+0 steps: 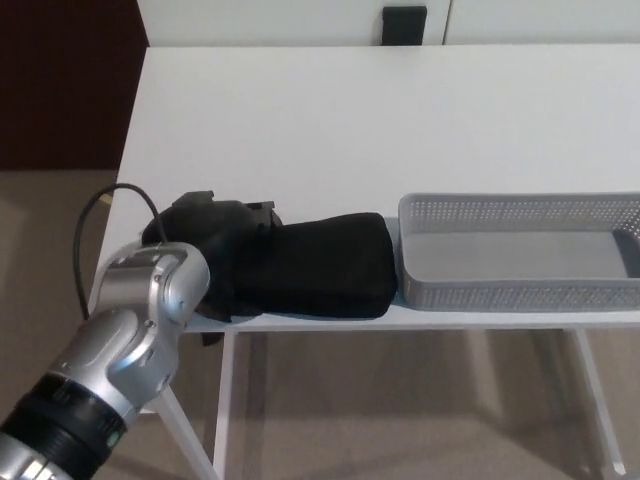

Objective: The robot walk towards a table in front and pick up a black pencil case on the left hand side and put the pencil case into a small container on the right hand side

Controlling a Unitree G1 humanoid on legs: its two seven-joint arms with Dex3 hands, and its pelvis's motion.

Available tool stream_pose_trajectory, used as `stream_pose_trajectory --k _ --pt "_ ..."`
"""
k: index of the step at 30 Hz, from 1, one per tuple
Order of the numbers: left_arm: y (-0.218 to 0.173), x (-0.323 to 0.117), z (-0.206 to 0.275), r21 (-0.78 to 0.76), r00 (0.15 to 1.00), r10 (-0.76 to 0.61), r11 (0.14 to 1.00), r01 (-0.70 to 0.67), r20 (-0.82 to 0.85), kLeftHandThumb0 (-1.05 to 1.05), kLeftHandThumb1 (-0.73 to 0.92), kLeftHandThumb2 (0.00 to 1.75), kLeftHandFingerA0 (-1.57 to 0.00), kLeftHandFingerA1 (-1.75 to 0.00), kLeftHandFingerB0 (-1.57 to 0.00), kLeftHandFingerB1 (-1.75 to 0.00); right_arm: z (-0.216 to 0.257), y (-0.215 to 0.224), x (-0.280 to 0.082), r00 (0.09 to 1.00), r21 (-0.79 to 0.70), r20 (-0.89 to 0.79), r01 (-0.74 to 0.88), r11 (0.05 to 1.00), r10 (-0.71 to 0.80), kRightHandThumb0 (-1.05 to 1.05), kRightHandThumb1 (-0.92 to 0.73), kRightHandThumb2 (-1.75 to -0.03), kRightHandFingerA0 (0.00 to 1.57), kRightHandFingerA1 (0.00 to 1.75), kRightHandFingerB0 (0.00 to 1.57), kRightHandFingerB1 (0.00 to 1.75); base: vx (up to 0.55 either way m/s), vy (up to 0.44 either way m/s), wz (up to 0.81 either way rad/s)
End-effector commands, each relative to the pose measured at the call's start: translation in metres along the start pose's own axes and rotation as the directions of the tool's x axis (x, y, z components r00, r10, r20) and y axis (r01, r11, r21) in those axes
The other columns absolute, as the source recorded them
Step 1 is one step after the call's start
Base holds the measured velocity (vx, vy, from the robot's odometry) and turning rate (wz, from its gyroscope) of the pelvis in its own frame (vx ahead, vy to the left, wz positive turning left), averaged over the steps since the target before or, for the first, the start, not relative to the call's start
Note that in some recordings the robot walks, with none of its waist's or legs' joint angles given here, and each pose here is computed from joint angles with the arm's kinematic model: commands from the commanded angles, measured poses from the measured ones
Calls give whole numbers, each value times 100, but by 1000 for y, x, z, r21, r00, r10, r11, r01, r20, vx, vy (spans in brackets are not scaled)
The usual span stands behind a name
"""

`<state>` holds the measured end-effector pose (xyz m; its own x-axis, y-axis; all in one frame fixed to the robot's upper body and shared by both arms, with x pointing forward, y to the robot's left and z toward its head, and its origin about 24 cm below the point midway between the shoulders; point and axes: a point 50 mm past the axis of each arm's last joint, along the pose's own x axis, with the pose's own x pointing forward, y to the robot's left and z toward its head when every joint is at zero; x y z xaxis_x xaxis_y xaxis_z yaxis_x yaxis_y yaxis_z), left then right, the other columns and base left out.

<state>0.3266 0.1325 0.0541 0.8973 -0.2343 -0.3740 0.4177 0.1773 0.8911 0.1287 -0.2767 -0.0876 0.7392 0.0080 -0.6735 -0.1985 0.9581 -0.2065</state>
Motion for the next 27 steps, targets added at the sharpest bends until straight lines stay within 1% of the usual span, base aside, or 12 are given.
stream_pose_trajectory --k 1,2,4,6,7,8,13,16,20,22,23,27 --pt "-11 -5 -7 -22 999 4 1000 -3 43 -24 86 61 -57 -164 -44 -119 0 -4 -2 1000 -18 -26 8 1000 -8 -23 -56 -56 54 54 44 45 0 0 0" --pt "-11 -7 -9 -23 999 4 1000 -3 49 -23 83 65 -68 -158 -55 -107 0 -4 -2 1000 -21 -28 7 1000 -7 -23 -56 -56 54 55 44 45 0 0 0" --pt "-11 -9 -12 -28 998 2 1000 0 55 -23 81 67 -72 -156 -56 -105 0 -4 -2 1000 -25 -29 4 1000 -5 -23 -56 -56 54 55 44 45 0 0 0" --pt "-10 -12 -15 -28 999 1 1000 1 45 -24 79 67 -77 -152 -61 -93 0 -4 -1 1000 -31 -27 -2 1000 1 -24 -56 -57 53 54 43 45 0 0 0" --pt "-9 -14 -17 -24 999 2 1000 -1 43 -24 78 66 -80 -146 -70 -71 0 -4 -2 1000 -32 -25 -3 999 2 -24 -56 -57 52 54 43 45 0 0 0" --pt "-7 -16 -20 -24 999 3 1000 -2 39 -23 78 66 -79 -148 -71 -67 0 -4 -2 1000 -33 -26 -3 999 2 -25 -56 -57 52 54 43 45 0 0 0" --pt "8 -26 -40 -39 1000 16 999 -16 -4 -22 80 67 -80 -147 -71 -70 0 -6 -3 1000 -50 -23 -8 999 7 -25 -58 -57 51 54 42 45 0 0 0" --pt "21 -33 -53 -53 998 58 997 -59 -19 -19 80 66 -87 -140 -75 -67 1 -6 -2 1000 -49 -21 -5 999 4 -25 -57 -57 52 54 43 46 0 0 0" --pt "40 -42 -66 -99 992 117 988 -122 -52 -19 83 67 -71 -157 -79 -69 0 -9 -3 999 -45 -35 -1 999 -1 -26 -57 -57 51 53 43 45 0 0 0" --pt "49 -45 -69 -134 991 125 982 -132 -55 -20 83 67 -70 -157 -79 -73 -1 -10 -5 999 -48 -40 3 999 -5 -27 -57 -57 51 53 42 45 0 0 0" --pt "56 -47 -68 -168 989 144 974 -150 -44 -19 82 68 -70 -159 -78 -82 -2 -11 -6 999 -61 -43 0 998 -3 -27 -58 -57 51 52 42 45 0 0 0" --pt "71 -51 -56 -274 980 197 944 -186 12 -17 82 65 -71 -160 -75 -86 -3 -12 -7 999 -73 -36 -6 997 3 -27 -58 -57 51 53 43 45 0 0 0"
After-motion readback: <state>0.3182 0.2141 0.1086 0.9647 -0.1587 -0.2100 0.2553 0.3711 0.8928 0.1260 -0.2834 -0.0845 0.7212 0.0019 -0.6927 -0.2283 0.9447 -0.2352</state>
